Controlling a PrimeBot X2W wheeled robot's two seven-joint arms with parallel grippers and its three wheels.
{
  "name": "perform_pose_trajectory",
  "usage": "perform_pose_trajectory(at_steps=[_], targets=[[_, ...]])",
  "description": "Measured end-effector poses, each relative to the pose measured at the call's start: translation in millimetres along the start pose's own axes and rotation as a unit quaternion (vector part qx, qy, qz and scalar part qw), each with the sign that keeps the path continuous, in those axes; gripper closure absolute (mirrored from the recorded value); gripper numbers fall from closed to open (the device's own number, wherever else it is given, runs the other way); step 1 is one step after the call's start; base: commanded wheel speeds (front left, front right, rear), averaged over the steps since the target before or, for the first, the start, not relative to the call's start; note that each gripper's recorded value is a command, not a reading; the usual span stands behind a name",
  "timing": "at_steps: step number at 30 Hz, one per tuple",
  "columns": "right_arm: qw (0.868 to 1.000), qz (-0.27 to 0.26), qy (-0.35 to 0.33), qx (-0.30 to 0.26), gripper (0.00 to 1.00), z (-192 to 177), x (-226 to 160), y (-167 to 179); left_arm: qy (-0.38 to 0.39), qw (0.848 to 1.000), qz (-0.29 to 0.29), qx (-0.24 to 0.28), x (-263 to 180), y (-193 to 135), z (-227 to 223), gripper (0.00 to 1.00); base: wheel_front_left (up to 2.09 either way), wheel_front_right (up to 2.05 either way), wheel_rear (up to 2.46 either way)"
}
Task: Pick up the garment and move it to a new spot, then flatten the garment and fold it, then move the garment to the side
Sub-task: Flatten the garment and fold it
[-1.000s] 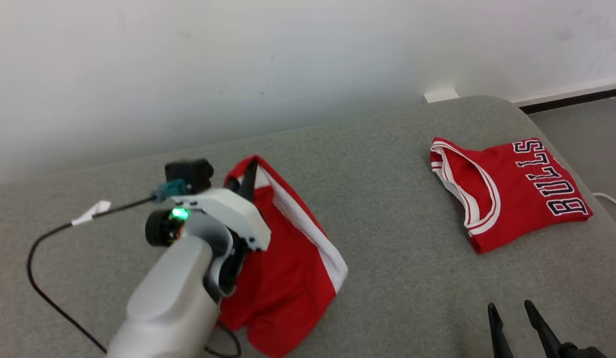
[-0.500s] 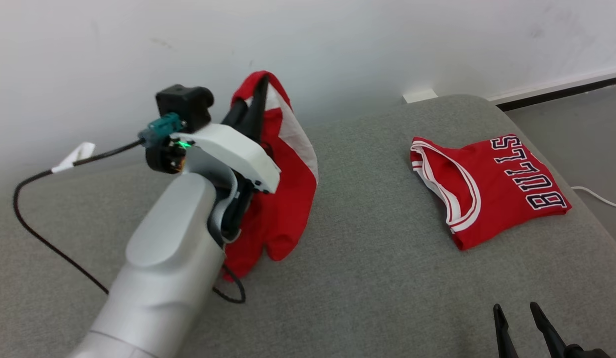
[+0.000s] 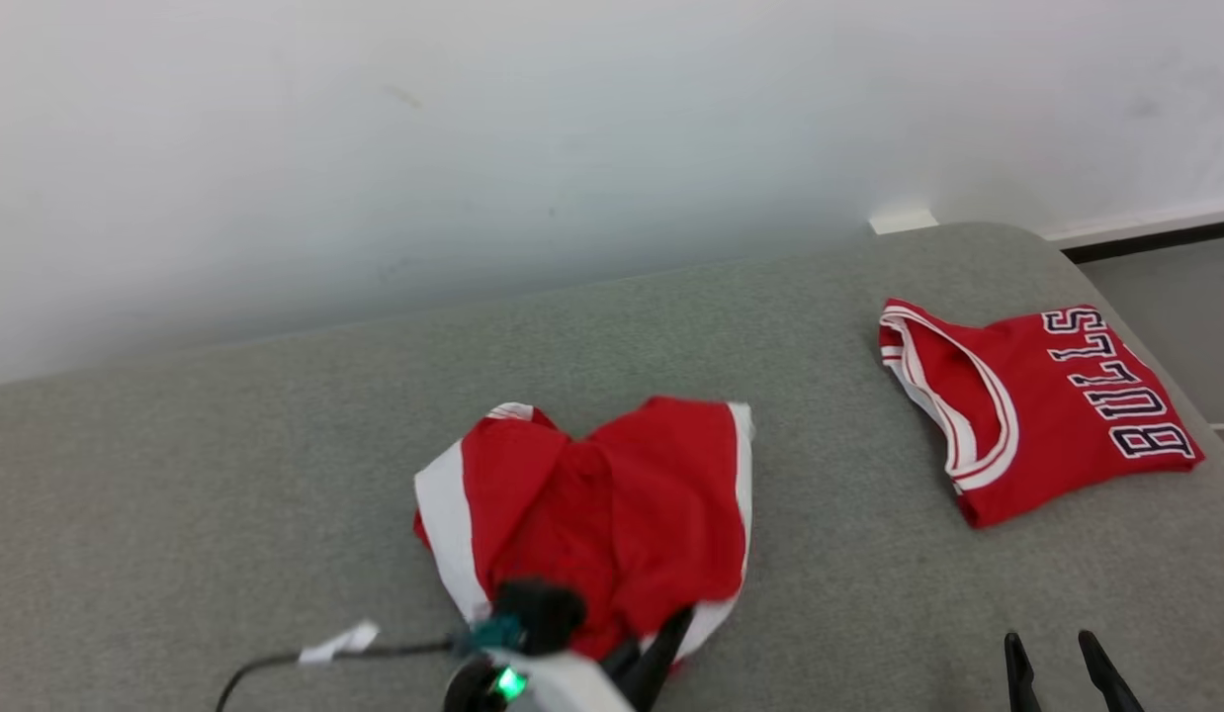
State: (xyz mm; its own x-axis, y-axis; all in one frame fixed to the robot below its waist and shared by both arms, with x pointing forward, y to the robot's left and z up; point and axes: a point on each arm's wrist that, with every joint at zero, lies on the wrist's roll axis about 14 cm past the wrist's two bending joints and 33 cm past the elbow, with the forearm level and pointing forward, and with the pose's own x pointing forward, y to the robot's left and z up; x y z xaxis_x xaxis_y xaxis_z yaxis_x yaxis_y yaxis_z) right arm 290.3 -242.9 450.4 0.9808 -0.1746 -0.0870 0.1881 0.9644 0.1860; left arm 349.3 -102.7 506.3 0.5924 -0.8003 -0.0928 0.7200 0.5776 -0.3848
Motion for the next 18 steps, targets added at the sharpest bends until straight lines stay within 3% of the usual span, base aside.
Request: perform_pose_trajectory(at_steps=[5,11,18], targets=[[1.0,0.018,0.004,-0.002,0.0,-2.5,4.2,10.2,0.051,0.994,0.089,-0.044,-56.9,37.3,-46.2,1.0,0.0,0.0,0.0],[0.999,0.044,0.008,-0.007,0.0,-4.7,10.3,24.9,0.081,0.972,0.213,-0.063,-124.4,96.9,-67.6,1.0,0.0,0.0,0.0],[0.997,0.074,0.009,-0.011,0.0,-4.8,16.9,43.0,0.092,0.952,0.273,-0.103,-167.7,125.6,-79.8,1.0,0.0,0.0,0.0]])
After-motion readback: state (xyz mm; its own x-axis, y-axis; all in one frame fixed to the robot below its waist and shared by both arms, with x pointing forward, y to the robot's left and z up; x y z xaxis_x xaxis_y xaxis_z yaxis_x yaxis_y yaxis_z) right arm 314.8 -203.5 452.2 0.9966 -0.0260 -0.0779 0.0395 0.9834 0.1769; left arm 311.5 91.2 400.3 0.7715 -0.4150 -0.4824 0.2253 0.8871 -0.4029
